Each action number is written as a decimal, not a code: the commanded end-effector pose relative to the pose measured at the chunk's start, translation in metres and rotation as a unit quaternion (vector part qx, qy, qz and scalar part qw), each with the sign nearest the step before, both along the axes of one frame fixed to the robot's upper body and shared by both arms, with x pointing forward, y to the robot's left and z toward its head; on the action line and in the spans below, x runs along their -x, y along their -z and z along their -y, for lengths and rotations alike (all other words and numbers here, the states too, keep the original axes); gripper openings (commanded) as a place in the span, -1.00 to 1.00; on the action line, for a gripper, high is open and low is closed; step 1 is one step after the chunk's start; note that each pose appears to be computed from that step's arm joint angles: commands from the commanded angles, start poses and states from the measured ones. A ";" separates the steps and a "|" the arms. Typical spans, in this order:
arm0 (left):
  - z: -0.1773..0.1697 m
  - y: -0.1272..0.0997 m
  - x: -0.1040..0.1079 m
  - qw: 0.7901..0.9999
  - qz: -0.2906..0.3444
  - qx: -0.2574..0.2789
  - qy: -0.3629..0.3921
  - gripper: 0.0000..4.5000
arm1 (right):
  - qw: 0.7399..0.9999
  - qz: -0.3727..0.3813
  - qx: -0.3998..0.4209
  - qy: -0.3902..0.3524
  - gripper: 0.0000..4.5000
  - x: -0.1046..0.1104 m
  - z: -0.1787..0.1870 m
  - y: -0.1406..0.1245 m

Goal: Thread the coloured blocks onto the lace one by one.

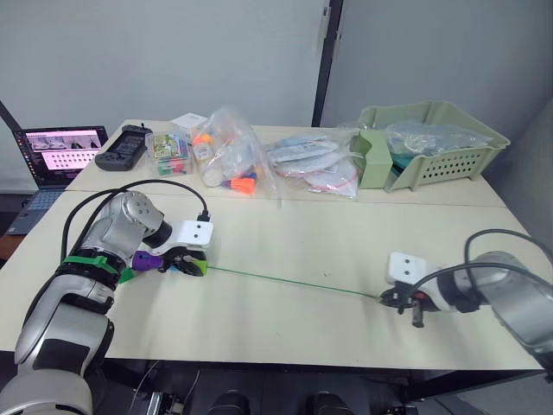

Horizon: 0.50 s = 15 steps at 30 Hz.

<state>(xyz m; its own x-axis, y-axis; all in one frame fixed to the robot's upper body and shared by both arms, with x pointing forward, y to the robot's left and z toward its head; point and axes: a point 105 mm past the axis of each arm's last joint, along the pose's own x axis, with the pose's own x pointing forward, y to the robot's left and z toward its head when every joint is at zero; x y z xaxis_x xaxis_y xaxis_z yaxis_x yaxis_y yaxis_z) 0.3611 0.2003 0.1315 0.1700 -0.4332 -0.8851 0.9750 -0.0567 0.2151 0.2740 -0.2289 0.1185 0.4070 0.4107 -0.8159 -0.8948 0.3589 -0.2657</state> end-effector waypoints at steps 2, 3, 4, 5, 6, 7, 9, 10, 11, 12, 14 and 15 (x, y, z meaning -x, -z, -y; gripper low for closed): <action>0.000 -0.014 -0.004 1.000 0.016 -0.007 0.008 -0.43 | 0.998 0.047 0.025 0.037 -1.00 -0.005 0.029 -0.012; 0.000 -0.013 -0.004 1.000 0.014 -0.009 0.009 -0.43 | 0.997 0.053 0.026 0.050 -1.00 -0.006 0.036 -0.011; -0.001 -0.012 -0.003 1.000 0.009 -0.014 0.012 -0.43 | 0.996 0.055 0.026 0.060 -1.00 -0.005 0.042 -0.008; -0.002 -0.011 -0.002 1.000 0.007 -0.016 0.013 -0.43 | 0.996 0.057 0.026 0.067 -1.00 -0.005 0.046 -0.006; -0.002 -0.010 -0.001 1.000 0.004 -0.017 0.014 -0.43 | 0.995 0.060 0.025 0.073 -1.00 -0.005 0.050 -0.005; -0.002 -0.010 -0.001 1.000 0.003 -0.017 0.015 -0.43 | 0.995 0.062 0.025 0.075 -1.00 -0.005 0.052 -0.004; -0.001 -0.009 0.001 1.000 -0.003 -0.018 0.019 -0.43 | 0.994 0.066 0.025 0.085 -1.00 -0.005 0.059 -0.001; 0.000 -0.009 0.003 1.000 -0.006 -0.018 0.022 -0.43 | 0.993 0.066 0.028 0.090 -1.00 -0.005 0.064 0.001; 0.000 -0.009 0.004 1.000 -0.008 -0.019 0.024 -0.43 | 0.993 0.066 0.032 0.094 -1.00 -0.004 0.068 0.003; 0.001 -0.009 0.005 0.999 -0.010 -0.019 0.025 -0.43 | 0.992 0.066 0.035 0.099 -1.00 -0.004 0.073 0.006; 0.001 -0.008 0.007 0.999 -0.013 -0.020 0.025 -0.43 | 0.991 0.068 0.041 0.105 -1.00 -0.003 0.081 0.011; 0.000 -0.007 0.008 0.999 -0.014 -0.020 0.025 -0.43 | 0.991 0.069 0.040 0.104 -1.00 -0.003 0.082 0.012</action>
<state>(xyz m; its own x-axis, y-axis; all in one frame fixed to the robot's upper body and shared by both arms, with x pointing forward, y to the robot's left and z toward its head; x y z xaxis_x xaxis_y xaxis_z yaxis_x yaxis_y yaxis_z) 0.3547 0.1968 0.1330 0.1161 -0.4120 -0.9038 0.9780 -0.1112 0.1763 0.2734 -0.3031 0.0987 0.5484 0.2650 -0.7931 -0.7795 0.5053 -0.3702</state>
